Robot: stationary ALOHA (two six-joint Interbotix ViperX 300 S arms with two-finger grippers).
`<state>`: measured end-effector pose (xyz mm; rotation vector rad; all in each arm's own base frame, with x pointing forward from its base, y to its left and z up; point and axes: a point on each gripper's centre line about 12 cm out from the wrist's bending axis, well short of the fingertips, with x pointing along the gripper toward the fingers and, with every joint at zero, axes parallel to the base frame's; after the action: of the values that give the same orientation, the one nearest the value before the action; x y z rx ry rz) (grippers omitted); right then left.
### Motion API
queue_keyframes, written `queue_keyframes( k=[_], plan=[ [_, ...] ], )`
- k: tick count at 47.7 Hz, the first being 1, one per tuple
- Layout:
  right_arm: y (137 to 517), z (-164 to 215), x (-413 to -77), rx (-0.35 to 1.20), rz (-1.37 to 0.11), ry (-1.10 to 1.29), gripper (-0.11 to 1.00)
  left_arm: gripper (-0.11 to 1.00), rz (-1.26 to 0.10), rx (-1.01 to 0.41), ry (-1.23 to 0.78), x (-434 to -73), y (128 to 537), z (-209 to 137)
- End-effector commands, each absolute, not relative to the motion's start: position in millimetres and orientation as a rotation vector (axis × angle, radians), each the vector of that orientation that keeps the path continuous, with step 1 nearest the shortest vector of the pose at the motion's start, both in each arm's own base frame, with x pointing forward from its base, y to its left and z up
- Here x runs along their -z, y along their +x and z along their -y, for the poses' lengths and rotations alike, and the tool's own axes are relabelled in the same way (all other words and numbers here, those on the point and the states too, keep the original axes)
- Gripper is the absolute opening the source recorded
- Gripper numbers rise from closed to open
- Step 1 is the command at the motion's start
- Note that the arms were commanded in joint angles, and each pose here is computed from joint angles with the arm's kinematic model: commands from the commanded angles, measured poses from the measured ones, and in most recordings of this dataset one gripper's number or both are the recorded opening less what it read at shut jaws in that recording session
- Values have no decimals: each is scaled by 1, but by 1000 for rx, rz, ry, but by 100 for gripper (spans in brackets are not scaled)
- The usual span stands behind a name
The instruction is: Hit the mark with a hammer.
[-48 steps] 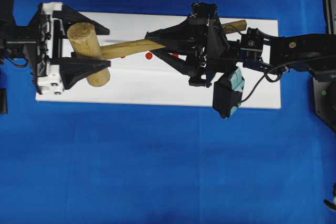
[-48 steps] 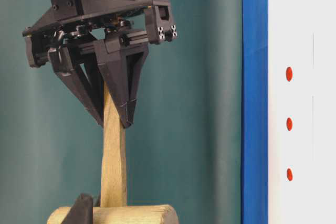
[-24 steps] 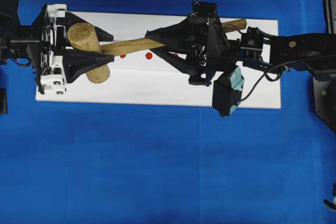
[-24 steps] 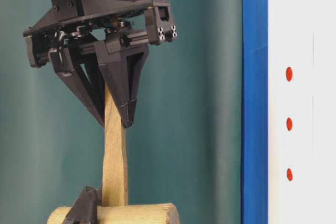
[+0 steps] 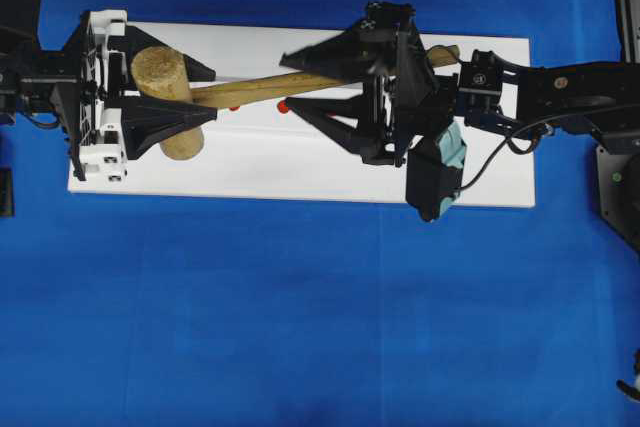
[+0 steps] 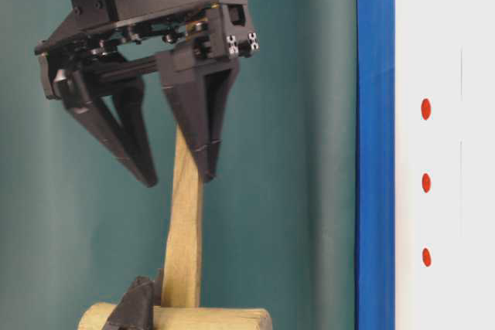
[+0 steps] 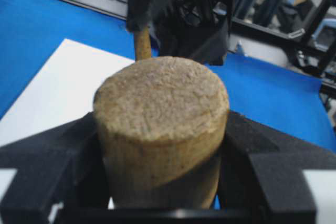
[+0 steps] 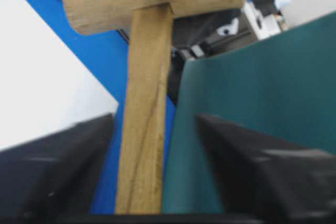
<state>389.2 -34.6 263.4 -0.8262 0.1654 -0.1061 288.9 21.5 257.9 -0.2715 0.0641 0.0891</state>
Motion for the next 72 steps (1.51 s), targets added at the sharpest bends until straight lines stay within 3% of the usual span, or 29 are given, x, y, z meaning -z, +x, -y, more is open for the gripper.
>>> queue_keyframes(
  k=[1, 5, 8, 17, 36, 72],
  plan=[
    [388, 33, -283, 129, -116, -809, 74, 43, -32, -86, -266, -268, 290, -22],
    [386, 29, -283, 120, -113, -805, 93, 43, -31, -85, -265, -268, 290, -22],
    [385, 27, -285, 119, -105, -804, 98, 43, -31, -85, -263, -268, 290, -22],
    [378, 26, -290, 126, -103, -764, 97, 43, -40, -83, -219, -267, 290, -22],
    [377, 25, -284, 96, -259, -352, 97, 43, -86, -58, 99, -264, 290, -17],
    [389, 39, -264, 118, -351, -219, 94, 43, -81, -28, 100, -267, 292, -8]
  ],
)
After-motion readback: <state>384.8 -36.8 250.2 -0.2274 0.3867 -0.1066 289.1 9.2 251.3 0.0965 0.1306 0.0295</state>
